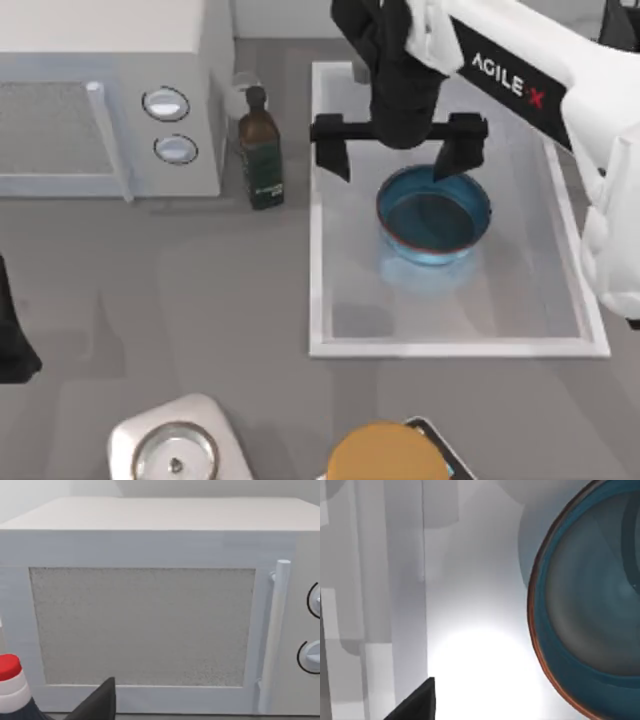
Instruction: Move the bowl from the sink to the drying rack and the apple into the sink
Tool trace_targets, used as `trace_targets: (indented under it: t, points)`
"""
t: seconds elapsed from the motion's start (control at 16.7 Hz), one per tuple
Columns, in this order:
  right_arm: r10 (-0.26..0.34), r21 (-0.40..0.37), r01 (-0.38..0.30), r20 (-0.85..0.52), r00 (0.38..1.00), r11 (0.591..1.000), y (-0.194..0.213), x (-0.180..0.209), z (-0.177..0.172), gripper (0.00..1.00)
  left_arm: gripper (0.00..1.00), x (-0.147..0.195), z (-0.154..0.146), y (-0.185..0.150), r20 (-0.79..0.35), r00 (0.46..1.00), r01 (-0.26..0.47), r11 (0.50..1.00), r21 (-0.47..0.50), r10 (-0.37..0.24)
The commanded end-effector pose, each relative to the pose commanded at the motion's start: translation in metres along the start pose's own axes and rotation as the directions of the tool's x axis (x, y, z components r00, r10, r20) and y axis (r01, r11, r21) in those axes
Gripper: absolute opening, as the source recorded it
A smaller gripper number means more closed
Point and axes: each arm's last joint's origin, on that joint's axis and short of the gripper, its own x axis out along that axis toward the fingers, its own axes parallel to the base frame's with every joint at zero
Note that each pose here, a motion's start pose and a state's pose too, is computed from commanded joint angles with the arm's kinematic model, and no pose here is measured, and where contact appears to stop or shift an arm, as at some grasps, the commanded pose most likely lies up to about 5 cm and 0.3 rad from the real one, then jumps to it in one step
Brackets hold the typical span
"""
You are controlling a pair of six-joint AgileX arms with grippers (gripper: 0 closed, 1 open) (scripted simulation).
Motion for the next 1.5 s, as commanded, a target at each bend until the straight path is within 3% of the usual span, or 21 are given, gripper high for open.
trace_targets:
  t: [0.54,1.08,1.38,1.5]
  points:
    - [-0.006,0.011,0.006,0.017,1.0,1.0,0.006,-0.001,0.0,1.0,1.0,0.0,0.0,0.0,0.0,1.0,0.0,1.0,0.0,0.0]
    - [-0.008,0.009,0.008,0.016,1.0,1.0,0.004,0.091,0.003,1.0,1.0,0.0,0.0,0.0,0.0,1.0,0.0,1.0,0.0,0.0]
    - [-0.006,0.007,0.006,0.017,1.0,1.0,0.009,0.098,0.0,1.0,1.0,0.0,0.0,0.0,0.0,1.0,0.0,1.0,0.0,0.0]
    - [-0.006,0.007,0.006,0.017,1.0,1.0,0.009,0.098,0.0,0.85,1.0,0.0,0.0,0.0,0.0,1.0,0.0,1.0,0.0,0.0]
